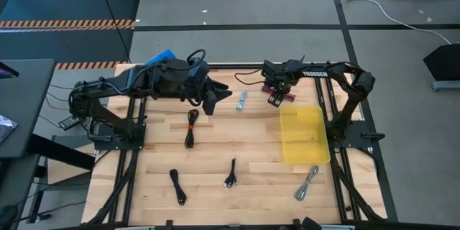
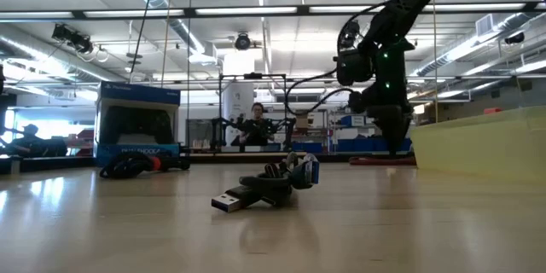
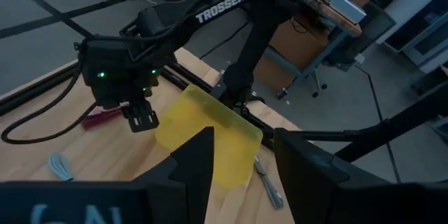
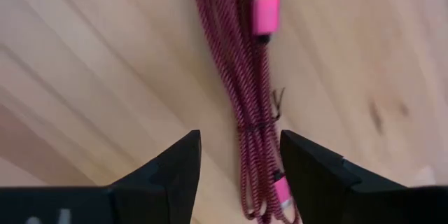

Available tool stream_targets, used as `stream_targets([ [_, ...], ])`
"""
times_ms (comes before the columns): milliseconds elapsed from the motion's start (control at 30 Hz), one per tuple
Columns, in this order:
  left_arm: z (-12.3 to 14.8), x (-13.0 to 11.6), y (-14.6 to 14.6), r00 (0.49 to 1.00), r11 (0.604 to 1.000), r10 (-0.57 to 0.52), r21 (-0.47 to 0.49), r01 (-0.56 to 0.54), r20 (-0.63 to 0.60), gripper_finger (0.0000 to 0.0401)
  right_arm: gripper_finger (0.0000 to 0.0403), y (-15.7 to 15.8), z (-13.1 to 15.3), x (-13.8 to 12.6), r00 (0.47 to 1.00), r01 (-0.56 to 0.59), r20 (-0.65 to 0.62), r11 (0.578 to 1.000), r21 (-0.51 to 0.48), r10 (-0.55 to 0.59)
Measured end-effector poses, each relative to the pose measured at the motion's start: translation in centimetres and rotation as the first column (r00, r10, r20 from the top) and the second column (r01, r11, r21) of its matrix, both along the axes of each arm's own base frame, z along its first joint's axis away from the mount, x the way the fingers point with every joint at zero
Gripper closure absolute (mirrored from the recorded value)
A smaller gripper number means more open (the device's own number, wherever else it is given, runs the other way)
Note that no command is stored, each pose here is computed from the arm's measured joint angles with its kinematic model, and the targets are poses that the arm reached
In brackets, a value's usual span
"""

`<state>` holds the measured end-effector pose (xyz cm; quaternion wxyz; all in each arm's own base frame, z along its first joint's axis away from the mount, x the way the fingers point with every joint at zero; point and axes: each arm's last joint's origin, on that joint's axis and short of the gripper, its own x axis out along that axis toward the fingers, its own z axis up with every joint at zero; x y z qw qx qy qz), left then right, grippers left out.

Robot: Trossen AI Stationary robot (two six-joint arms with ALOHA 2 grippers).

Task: Pick and place USB-C Cables
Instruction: Put the pink charger cable into the yellow bin

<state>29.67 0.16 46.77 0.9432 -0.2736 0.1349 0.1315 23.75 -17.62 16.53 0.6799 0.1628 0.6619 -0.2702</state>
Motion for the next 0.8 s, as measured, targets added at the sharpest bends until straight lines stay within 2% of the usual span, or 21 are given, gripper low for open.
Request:
stream_targets([
  [267,0.0,0.0,-0.4,1.000,1.000,-0.002,-0.017,0.002,0.003,0.0245,0.0202,0.6,-2.0,-1.6,0.998,-0.002,-0.060,0.999,0.032,0.004],
  [500,0.0,0.0,-0.4,1.000,1.000,0.000,-0.019,0.001,0.003,0.0245,0.0218,0.7,-2.5,-2.1,0.998,0.009,-0.057,0.999,0.046,-0.007],
  [633,-0.1,0.0,-0.4,1.000,1.000,0.000,-0.020,0.000,-0.005,0.0245,0.0260,0.8,-2.5,-2.0,0.998,0.030,-0.052,0.998,0.047,-0.028],
  [800,-0.1,-0.1,-0.4,1.000,1.000,0.000,-0.019,0.000,-0.012,0.0245,0.0355,0.9,-2.6,-2.0,0.998,0.053,-0.041,0.996,0.068,-0.051],
])
